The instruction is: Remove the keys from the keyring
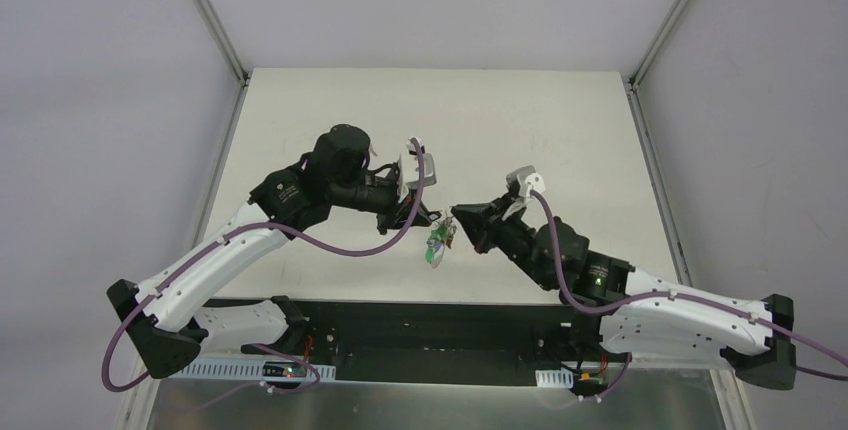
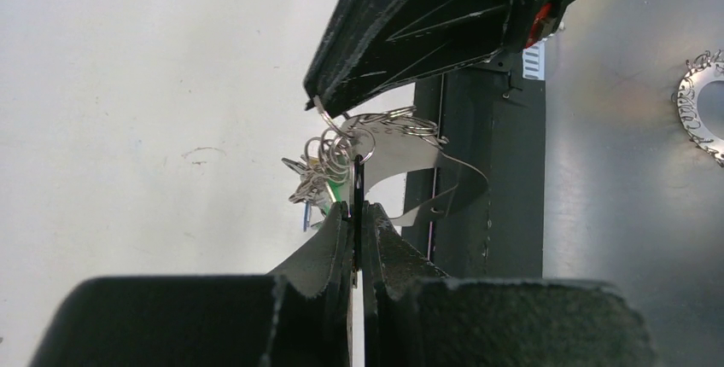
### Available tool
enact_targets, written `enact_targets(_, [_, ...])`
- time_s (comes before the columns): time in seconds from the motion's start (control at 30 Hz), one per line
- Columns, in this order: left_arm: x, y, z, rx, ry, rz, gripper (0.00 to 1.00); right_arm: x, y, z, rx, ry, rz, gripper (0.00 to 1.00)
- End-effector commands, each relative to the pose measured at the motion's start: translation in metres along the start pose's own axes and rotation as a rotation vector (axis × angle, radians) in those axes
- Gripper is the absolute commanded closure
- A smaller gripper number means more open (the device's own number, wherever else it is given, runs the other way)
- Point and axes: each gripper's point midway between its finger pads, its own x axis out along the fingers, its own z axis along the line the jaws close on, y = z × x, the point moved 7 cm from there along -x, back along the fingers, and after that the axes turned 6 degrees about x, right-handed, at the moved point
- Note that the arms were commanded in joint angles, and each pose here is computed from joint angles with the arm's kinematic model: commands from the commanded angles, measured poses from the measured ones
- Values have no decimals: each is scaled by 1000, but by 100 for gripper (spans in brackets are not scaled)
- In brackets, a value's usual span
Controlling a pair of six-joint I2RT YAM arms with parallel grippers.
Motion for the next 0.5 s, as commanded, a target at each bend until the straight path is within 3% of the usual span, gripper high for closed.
enact_targets(0.0, [-11, -14, -8, 22, 10, -53, 100, -13, -5, -4, -15, -82, -48, 92])
enact_targets(0.23, [-15, -24, -14, 73, 68, -94, 100, -31, 14, -14, -59, -196, -44, 62])
enact_targets(0.47, [-18, -24, -23, 146, 143, -129, 100, -35, 1, -11, -174, -249, -93, 59])
